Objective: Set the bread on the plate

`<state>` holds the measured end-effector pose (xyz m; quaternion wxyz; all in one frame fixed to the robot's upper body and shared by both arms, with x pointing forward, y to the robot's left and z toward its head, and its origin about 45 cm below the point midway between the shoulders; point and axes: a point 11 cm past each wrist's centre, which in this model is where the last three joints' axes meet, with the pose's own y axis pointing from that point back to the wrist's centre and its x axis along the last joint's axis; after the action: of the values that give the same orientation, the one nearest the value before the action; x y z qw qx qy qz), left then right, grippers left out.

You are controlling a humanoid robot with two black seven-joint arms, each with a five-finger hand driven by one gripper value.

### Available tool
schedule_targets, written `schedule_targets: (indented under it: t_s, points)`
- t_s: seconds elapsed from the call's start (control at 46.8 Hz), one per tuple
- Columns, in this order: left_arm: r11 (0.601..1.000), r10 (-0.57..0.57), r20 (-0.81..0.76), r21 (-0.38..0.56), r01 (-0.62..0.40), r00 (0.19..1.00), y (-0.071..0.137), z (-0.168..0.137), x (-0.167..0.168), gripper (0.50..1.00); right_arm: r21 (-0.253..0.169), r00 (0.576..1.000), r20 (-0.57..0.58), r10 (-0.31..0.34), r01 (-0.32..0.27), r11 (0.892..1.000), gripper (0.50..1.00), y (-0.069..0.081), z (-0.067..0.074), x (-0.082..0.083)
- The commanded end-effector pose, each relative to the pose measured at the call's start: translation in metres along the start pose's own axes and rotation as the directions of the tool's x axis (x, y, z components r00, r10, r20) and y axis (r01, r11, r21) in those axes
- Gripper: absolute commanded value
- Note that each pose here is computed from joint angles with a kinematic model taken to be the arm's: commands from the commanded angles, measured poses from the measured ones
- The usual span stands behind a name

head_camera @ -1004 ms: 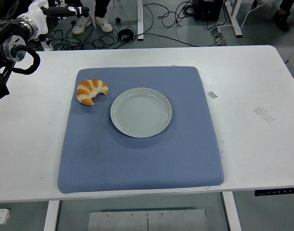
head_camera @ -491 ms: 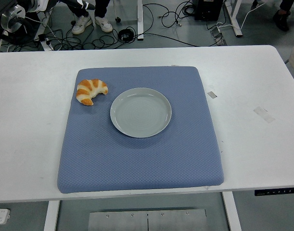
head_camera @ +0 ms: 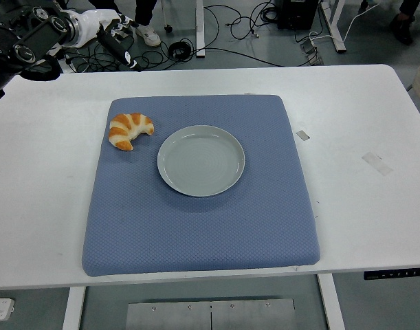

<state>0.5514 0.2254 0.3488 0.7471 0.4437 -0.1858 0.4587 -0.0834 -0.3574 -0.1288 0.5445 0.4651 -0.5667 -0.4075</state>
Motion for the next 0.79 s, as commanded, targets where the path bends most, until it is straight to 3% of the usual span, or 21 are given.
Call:
schedule_targets:
  t_s: [0.0, 0.235, 0.491, 0.769]
  points:
    - [0.999, -0.034, 0.019, 0.002, 0.034, 0.999, -0.001, 0.002, -0.007, 0.951, 0.0, 1.0, 0.0, 0.0, 0.0, 1.0, 1.0, 0.0, 0.0, 0.0]
    - [0.991, -0.127, 0.059, 0.056, 0.124, 0.99, -0.004, -0.014, -0.023, 0.949, 0.0, 1.0, -0.002, 0.0, 0.0, 1.0, 1.0, 0.0, 0.0, 0.0]
    - [0.984, -0.162, 0.088, 0.087, 0.155, 0.983, -0.004, -0.022, -0.028, 0.936, 0.012, 1.0, -0.002, 0.0, 0.0, 1.0, 1.0, -0.001, -0.007, 0.0]
    - [0.965, -0.217, 0.132, 0.181, 0.192, 0.967, -0.011, -0.06, -0.053, 0.936, 0.015, 1.0, -0.002, 0.002, -0.002, 1.0, 1.0, -0.002, -0.009, 0.001]
